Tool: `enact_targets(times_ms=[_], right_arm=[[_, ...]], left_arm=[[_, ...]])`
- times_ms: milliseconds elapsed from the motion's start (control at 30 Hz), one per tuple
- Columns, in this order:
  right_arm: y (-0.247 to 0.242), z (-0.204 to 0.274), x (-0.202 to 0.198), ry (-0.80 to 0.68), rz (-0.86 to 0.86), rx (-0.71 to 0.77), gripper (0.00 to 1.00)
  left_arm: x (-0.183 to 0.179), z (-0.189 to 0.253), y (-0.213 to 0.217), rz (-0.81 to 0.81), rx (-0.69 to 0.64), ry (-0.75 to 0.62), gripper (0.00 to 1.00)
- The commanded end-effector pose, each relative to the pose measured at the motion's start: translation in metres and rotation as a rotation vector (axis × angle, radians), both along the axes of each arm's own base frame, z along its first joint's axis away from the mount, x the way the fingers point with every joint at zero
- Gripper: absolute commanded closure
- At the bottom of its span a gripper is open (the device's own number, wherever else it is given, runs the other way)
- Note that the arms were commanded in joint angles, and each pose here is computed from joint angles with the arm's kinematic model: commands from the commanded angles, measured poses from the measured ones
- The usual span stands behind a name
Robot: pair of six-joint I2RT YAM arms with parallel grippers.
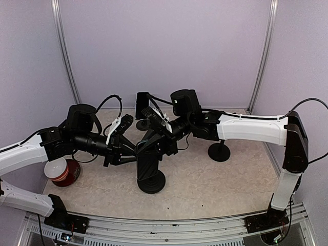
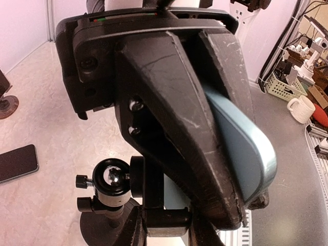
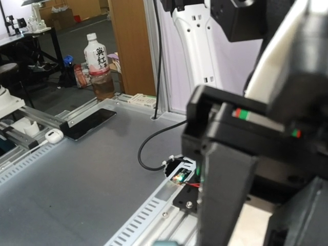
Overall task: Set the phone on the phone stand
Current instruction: Install the phone on the phone stand.
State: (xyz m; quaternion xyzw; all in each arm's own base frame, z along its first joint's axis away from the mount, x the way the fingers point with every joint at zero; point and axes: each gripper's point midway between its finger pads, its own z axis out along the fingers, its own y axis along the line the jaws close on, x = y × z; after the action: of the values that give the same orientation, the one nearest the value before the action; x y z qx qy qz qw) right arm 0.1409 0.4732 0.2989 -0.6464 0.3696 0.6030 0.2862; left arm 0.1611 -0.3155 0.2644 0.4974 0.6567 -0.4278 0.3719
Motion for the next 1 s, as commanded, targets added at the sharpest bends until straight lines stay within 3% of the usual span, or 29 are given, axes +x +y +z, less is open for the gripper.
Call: enact_targets(times_ms=[0, 400, 967], right_arm=[[-0.024, -0.025, 0.041, 0.091, -0.11, -0.14, 1.0], [-0.025, -0.034, 0.038, 0.107, -0.089, -0.169, 1.0], [-0.029, -0.043, 0.032, 0.134, -0.043, -0.203, 1.0]], left_arm=[[-0.022, 0.049, 0.013, -0.065, -0.135, -0.072, 1.0], [-0.012, 0.036, 0.018, 0.024, -0.08, -0.017, 1.0], [-0.027, 0.037, 0.026, -0.007, -0.106, -0.016, 1.0]])
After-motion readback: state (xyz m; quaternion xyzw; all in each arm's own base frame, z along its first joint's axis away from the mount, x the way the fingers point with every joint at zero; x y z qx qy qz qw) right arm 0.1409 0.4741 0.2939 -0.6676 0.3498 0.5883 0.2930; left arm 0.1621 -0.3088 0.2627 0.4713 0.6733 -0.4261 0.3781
